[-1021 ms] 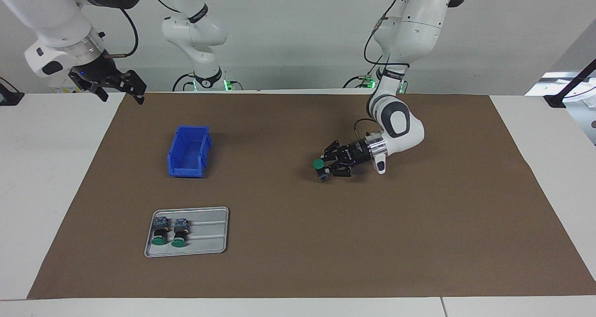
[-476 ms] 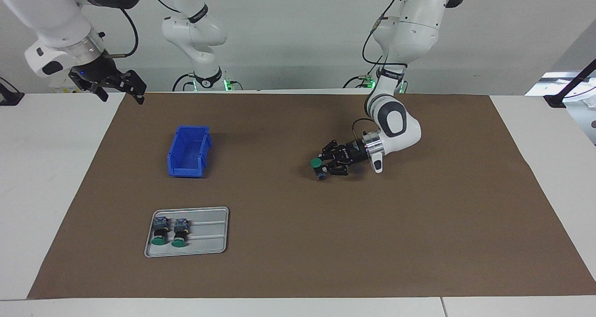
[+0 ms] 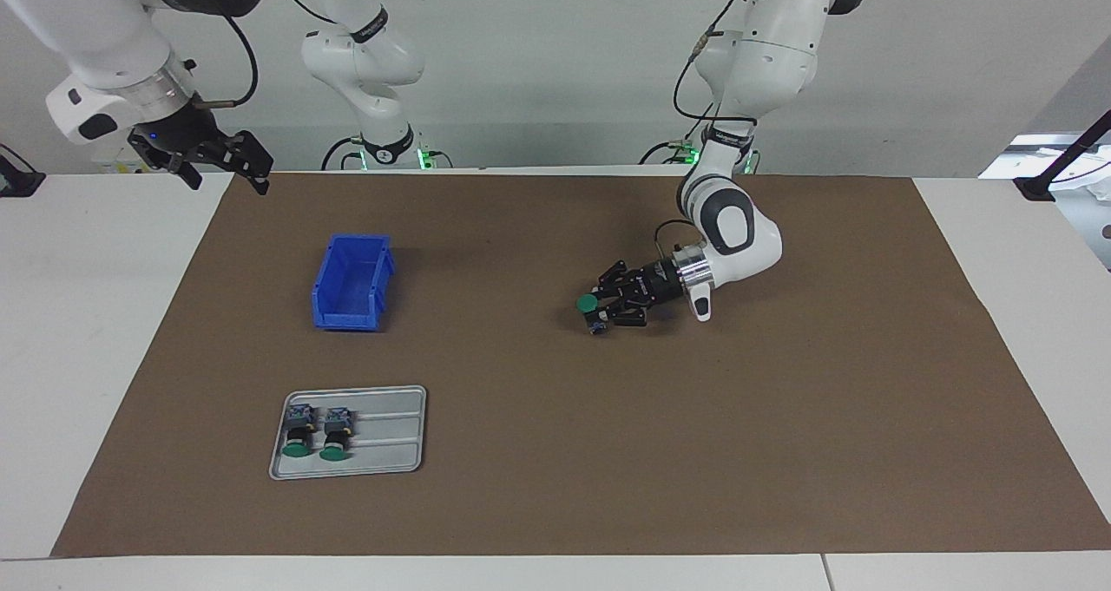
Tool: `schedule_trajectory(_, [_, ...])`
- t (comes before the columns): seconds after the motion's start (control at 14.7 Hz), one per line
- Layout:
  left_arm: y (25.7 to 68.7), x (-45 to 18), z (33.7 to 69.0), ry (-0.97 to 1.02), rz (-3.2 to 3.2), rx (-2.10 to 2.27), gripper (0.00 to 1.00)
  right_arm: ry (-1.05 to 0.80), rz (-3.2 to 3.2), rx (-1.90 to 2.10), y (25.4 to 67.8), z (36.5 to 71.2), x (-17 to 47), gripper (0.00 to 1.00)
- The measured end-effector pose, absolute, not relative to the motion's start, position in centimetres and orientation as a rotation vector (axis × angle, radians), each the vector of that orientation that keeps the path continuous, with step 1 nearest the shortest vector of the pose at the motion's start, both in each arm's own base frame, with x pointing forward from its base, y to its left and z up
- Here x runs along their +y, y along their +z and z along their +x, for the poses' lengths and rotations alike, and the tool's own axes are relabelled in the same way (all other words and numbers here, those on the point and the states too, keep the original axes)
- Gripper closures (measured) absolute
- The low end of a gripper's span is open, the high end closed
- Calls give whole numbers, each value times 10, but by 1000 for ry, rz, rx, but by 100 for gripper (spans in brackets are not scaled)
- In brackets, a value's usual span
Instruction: Place and press button with both arms
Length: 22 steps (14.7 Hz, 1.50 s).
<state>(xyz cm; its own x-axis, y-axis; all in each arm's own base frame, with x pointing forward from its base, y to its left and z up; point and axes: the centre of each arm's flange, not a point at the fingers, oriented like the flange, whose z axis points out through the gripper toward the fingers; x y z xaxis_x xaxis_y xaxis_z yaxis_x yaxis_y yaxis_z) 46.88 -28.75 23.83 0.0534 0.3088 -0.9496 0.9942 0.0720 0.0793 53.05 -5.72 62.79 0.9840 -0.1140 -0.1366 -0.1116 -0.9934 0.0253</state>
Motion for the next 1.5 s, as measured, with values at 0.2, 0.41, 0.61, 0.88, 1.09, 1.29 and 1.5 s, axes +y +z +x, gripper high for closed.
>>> schedule_trajectory(0.2, [237,-287,469,-921,1404,1431,67,-216,3112,-177,628,530,-57,0])
schedule_trajectory(0.41, [236,-288,468,-919,1409,1432,67,-216,3112,-177,628,530,-57,0])
schedule_trajectory(0.61, [236,-288,468,-918,1409,1433,67,-216,3112,-177,628,530,-57,0])
schedule_trajectory(0.88, [236,-287,468,-915,1408,1434,67,-216,3112,-177,628,530,-57,0])
schedule_trajectory(1.09, [236,-287,468,-914,1407,1435,67,-216,3112,-177,628,530,-57,0])
schedule_trajectory(1.29, [236,-287,468,-913,1406,1437,67,-216,3112,-177,628,530,-57,0])
schedule_trajectory(1.5, [236,-285,469,-899,1408,1448,63,-216,3112,-177,628,530,-57,0])
